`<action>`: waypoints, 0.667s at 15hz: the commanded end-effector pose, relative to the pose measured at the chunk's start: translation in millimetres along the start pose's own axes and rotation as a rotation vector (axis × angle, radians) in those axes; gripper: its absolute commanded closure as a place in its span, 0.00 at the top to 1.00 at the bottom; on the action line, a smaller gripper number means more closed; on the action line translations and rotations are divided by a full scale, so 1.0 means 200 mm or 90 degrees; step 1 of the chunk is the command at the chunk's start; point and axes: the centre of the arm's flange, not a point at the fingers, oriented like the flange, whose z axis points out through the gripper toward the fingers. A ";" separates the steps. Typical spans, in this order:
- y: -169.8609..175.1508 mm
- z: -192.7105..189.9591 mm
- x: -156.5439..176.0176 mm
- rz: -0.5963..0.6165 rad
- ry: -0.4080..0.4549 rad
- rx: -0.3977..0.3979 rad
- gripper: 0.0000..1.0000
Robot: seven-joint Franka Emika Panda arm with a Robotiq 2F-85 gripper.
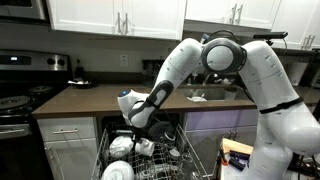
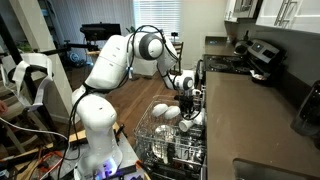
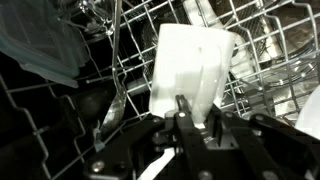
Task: Pick the cup in the dishwasher and put it on the counter
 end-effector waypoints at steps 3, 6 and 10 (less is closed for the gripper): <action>0.00 -0.15 -0.23 -0.009 0.059 0.008 0.07; 0.00 -0.17 -0.28 -0.009 0.080 0.022 0.07; 0.01 -0.23 -0.35 -0.008 0.111 0.030 0.07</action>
